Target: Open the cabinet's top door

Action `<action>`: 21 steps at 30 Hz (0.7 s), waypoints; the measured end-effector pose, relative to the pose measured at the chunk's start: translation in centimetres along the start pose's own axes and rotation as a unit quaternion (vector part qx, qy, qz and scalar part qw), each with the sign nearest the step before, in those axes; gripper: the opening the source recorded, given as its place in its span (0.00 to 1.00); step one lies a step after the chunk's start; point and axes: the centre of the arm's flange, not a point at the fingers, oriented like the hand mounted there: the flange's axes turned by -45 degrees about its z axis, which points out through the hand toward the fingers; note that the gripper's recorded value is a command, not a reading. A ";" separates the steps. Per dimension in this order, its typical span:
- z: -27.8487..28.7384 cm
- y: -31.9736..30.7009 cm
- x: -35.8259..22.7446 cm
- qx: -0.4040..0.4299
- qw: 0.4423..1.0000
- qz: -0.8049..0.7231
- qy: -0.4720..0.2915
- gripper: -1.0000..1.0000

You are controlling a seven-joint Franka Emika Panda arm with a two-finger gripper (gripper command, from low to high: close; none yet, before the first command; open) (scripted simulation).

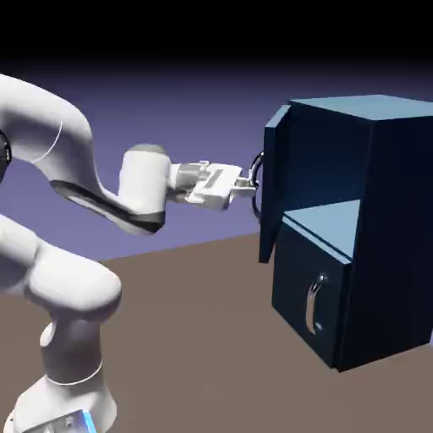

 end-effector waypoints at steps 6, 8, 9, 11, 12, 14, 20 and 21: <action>-3.7 2.8 0.0 0.085 0.996 0.000 0.000 0.00; -4.9 4.0 0.0 0.118 0.993 0.000 0.000 0.00; -5.5 4.6 0.0 0.134 0.991 0.000 0.000 0.00; -6.6 6.0 0.0 0.166 0.986 0.000 0.000 0.00; -7.2 6.6 0.0 0.181 0.983 0.000 0.000 0.00; -8.1 8.0 0.0 0.212 0.977 0.000 0.000 0.00; -10.4 12.1 0.0 0.294 0.956 0.000 0.000 0.00; -10.6 12.8 0.0 0.307 0.952 0.000 0.000 0.00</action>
